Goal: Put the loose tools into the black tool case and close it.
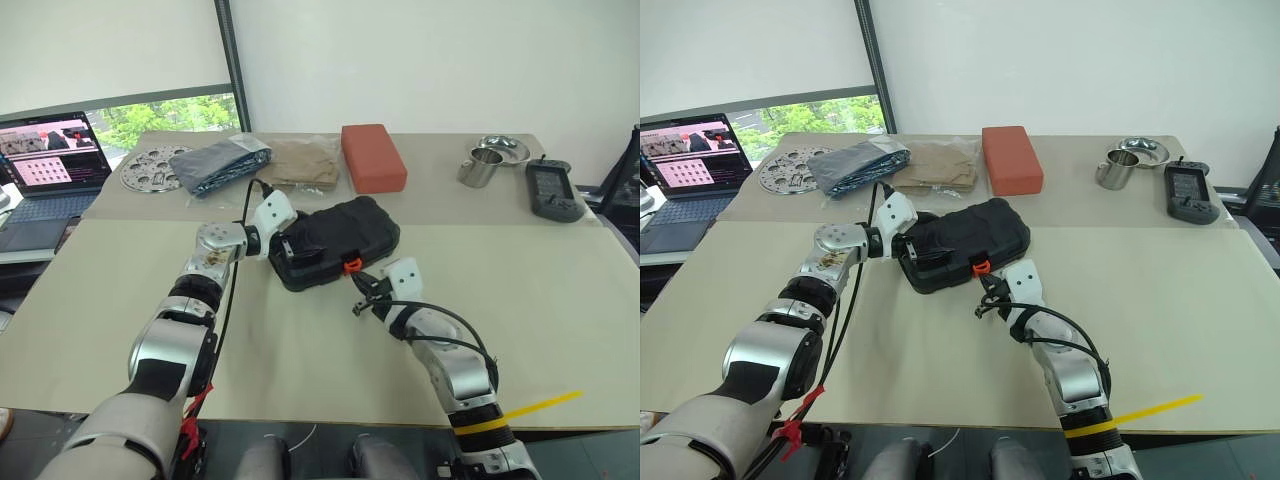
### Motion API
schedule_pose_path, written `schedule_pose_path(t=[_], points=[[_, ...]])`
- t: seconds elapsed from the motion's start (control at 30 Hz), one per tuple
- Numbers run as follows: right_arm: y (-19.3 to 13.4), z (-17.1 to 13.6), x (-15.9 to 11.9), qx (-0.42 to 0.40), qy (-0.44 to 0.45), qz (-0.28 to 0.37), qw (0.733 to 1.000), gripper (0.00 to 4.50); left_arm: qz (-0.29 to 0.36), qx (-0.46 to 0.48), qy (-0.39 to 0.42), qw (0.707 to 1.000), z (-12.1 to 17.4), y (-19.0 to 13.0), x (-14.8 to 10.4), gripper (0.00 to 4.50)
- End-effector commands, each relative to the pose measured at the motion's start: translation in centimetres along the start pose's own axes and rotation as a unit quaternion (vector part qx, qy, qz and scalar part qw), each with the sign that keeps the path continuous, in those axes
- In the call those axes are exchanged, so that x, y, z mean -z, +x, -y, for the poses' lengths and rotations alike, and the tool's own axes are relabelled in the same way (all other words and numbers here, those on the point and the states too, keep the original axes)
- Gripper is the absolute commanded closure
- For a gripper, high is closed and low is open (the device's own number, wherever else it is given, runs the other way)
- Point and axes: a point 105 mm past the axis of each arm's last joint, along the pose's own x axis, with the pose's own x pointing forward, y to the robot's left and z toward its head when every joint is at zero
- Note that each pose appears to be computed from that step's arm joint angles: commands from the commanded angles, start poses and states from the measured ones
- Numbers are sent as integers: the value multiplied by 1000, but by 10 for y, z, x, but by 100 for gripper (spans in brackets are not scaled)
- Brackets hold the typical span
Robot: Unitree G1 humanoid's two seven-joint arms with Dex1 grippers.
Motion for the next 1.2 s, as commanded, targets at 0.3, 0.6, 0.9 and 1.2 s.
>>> schedule_pose_path(t=[0.3,0.6,0.9,1.2], points=[[10,7,-54,8,-40,95,995,446,-73,54,-31,995,32,5,44,0],[5,7,-55,6,-34,105,994,446,-73,50,-32,996,31,3,45,0],[-26,31,-52,-8,-34,100,994,373,-1,23,-60,998,13,-10,22,0],[-80,68,-34,-52,-45,33,997,55,64,-60,-101,991,0,-71,22,0]])
